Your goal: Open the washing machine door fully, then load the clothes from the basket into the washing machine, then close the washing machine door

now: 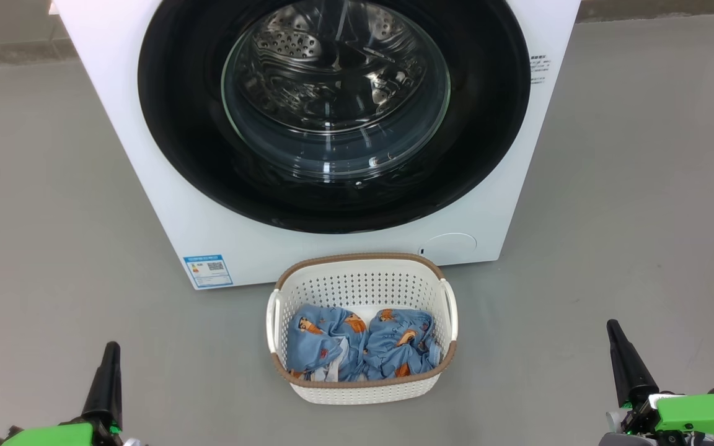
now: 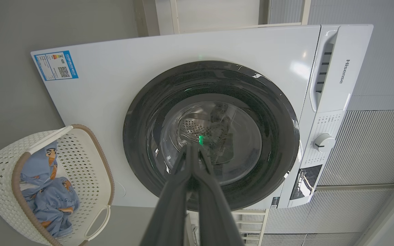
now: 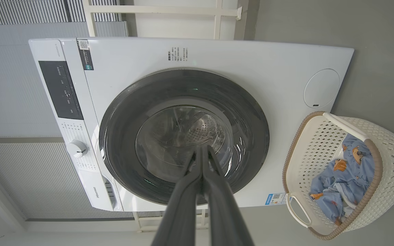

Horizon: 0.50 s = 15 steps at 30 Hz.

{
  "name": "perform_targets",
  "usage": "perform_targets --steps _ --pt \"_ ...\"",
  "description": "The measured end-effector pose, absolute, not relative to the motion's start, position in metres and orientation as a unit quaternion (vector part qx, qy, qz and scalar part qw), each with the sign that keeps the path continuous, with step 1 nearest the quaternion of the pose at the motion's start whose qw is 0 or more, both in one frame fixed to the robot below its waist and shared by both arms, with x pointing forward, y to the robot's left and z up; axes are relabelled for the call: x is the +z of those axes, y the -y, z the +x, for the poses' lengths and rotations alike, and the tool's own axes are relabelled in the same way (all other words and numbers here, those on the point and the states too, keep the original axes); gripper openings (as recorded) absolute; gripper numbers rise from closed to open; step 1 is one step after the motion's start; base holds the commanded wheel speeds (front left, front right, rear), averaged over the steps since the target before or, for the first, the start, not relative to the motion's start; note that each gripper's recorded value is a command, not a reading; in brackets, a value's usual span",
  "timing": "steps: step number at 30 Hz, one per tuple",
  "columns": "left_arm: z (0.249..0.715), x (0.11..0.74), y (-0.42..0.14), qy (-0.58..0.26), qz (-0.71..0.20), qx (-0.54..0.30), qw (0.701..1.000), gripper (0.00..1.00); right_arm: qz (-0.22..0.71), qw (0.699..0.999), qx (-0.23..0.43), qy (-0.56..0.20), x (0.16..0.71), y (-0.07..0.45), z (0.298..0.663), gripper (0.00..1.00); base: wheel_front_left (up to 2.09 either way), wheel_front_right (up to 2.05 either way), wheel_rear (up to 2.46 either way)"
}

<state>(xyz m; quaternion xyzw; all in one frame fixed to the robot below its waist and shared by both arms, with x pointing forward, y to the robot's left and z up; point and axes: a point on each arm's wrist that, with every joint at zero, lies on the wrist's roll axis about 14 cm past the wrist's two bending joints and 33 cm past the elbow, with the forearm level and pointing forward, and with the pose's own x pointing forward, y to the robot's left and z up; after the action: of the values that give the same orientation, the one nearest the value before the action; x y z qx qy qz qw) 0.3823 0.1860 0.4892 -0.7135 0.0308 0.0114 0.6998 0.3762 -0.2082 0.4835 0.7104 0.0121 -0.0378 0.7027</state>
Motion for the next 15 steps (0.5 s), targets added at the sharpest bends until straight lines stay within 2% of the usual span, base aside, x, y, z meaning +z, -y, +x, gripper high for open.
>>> perform_targets --steps 2,3,9,15 --pt "0.382 0.489 -0.186 -0.031 -0.714 0.011 0.7 0.0 0.71 0.703 -0.038 -0.012 0.484 0.208 0.376 0.0 0.0 0.0 0.0" --pt "0.382 0.488 -0.186 -0.032 -0.714 0.012 0.699 1.0 0.711 0.702 -0.039 -0.013 0.483 0.208 0.376 1.0 0.0 0.0 0.0" --pt "0.367 0.458 -0.177 -0.067 -0.722 0.043 0.688 1.0 0.715 0.694 -0.075 -0.044 0.452 0.206 0.36 1.0 0.0 0.0 0.0" --pt "0.368 0.459 -0.174 -0.065 -0.721 0.042 0.689 1.0 0.714 0.695 -0.073 -0.039 0.454 0.207 0.36 1.0 0.0 0.0 0.0"
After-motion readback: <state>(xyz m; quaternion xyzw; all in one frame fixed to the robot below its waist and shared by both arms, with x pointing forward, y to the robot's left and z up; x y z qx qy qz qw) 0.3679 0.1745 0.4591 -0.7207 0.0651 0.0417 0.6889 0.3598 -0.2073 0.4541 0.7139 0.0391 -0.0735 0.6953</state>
